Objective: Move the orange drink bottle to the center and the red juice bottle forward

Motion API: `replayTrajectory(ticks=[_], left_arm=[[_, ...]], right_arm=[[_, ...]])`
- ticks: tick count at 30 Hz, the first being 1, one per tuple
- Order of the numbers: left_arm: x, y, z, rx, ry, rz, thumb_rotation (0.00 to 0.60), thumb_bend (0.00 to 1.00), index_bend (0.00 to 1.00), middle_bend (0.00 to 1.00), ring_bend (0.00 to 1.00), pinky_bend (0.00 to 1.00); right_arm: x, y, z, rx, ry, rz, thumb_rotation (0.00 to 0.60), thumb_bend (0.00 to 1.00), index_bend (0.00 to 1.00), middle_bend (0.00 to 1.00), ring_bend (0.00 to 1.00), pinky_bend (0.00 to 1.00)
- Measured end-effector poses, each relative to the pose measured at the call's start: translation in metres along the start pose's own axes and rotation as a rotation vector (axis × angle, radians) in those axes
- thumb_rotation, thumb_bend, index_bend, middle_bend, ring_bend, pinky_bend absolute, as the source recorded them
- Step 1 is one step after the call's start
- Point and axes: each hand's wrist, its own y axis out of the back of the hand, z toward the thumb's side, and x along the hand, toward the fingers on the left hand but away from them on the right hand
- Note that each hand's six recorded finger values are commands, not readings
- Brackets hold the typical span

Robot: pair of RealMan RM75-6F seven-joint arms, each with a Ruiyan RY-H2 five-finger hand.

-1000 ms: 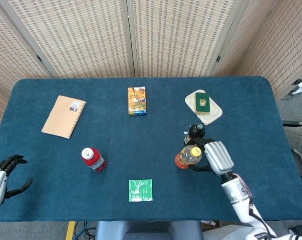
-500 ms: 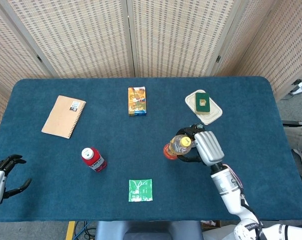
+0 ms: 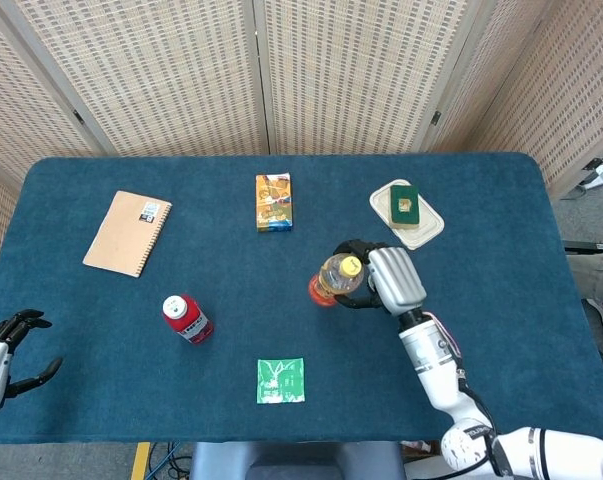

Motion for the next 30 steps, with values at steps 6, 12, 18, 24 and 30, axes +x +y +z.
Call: replayTrajectory(ticks=[6, 12, 18, 24, 30], left_arm=[[0.001, 0.002, -0.001, 0.001, 0.002, 0.009, 0.6, 0.18, 0.38, 0.29, 0.34, 0.56], [0.001, 0.002, -0.001, -0.005, 0.002, 0.005, 0.6, 0.18, 0.4, 0.3, 0.35, 0.56], [0.001, 0.002, -0.001, -0.005, -0.001, 0.002, 0.6, 0.18, 0.45, 0.3, 0.34, 0.56], [0.002, 0.001, -0.003, -0.009, 0.003, -0.003, 0.6, 0.18, 0.46, 0.3, 0.35, 0.56], [0.003, 0.0, -0.005, -0.016, 0.011, -0.011, 0.6, 0.18, 0.47, 0.3, 0.35, 0.56]], right_arm=[[-0.016, -0.006, 0.005, 0.007, -0.005, 0.003, 0.6, 0.16, 0.46, 0.59, 0.48, 0.47], [-0.029, -0.015, 0.007, 0.021, -0.009, 0.007, 0.6, 0.16, 0.46, 0.59, 0.48, 0.47], [-0.041, -0.029, 0.008, 0.032, -0.015, 0.005, 0.6, 0.16, 0.46, 0.59, 0.48, 0.47], [-0.053, -0.042, 0.007, 0.036, -0.025, 0.009, 0.6, 0.16, 0.46, 0.59, 0.48, 0.47], [-0.064, -0.047, 0.008, 0.047, -0.024, 0.004, 0.6, 0.16, 0.46, 0.59, 0.48, 0.47]])
